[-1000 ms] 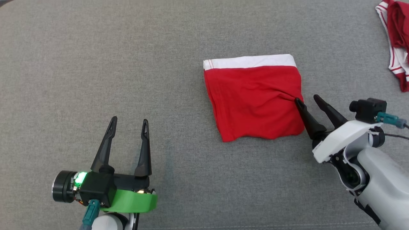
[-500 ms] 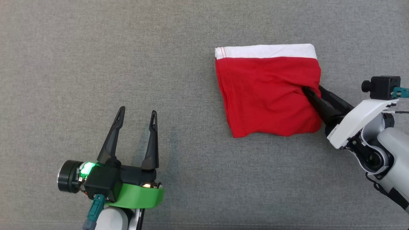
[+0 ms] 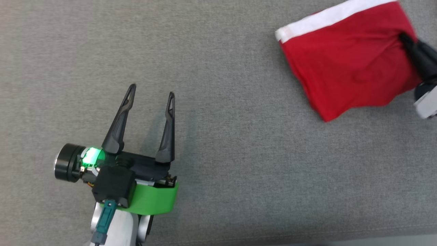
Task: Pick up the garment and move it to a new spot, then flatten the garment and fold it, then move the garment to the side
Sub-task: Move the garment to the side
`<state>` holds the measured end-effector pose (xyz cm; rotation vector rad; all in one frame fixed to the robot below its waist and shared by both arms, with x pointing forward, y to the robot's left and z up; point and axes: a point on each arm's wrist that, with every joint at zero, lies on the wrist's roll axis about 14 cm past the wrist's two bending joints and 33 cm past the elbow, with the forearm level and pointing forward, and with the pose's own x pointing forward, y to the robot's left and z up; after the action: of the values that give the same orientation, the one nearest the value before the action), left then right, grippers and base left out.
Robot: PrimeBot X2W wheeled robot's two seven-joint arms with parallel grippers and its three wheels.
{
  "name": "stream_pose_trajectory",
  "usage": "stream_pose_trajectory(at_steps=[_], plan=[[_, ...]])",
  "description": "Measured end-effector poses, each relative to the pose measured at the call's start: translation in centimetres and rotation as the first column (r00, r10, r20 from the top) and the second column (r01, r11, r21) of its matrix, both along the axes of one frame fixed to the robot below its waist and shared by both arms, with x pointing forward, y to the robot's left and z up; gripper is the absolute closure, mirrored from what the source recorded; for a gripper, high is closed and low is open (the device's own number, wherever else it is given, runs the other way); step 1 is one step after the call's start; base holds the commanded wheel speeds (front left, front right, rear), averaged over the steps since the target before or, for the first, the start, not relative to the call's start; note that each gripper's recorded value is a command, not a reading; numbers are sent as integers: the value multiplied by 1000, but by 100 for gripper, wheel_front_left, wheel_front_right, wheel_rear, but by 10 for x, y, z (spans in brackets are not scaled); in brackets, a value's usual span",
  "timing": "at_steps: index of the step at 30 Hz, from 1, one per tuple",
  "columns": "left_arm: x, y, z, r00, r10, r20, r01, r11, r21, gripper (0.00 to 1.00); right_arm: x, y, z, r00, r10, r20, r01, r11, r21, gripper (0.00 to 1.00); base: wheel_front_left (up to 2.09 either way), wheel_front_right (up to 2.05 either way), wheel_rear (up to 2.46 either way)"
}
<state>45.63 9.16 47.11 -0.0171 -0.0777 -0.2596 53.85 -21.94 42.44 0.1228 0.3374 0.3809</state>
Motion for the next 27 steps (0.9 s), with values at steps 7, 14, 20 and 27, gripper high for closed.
stream_pose_trajectory(at_steps=[7,14,20,27], plan=[[17,-35,-7,992,-120,36,120,993,1,0,24,-66,22,990,-106,96,118,986,-121,100,0,0,0],[26,-56,-29,980,-199,22,199,980,0,0,36,-124,35,972,-186,141,215,948,-235,100,0,0,0],[26,-59,-45,977,-212,-10,212,977,2,0,36,-164,41,952,-261,157,297,911,-286,100,0,0,0],[23,-54,-42,979,-204,-8,204,979,10,0,32,-191,49,926,-332,180,373,880,-294,100,0,0,0]])
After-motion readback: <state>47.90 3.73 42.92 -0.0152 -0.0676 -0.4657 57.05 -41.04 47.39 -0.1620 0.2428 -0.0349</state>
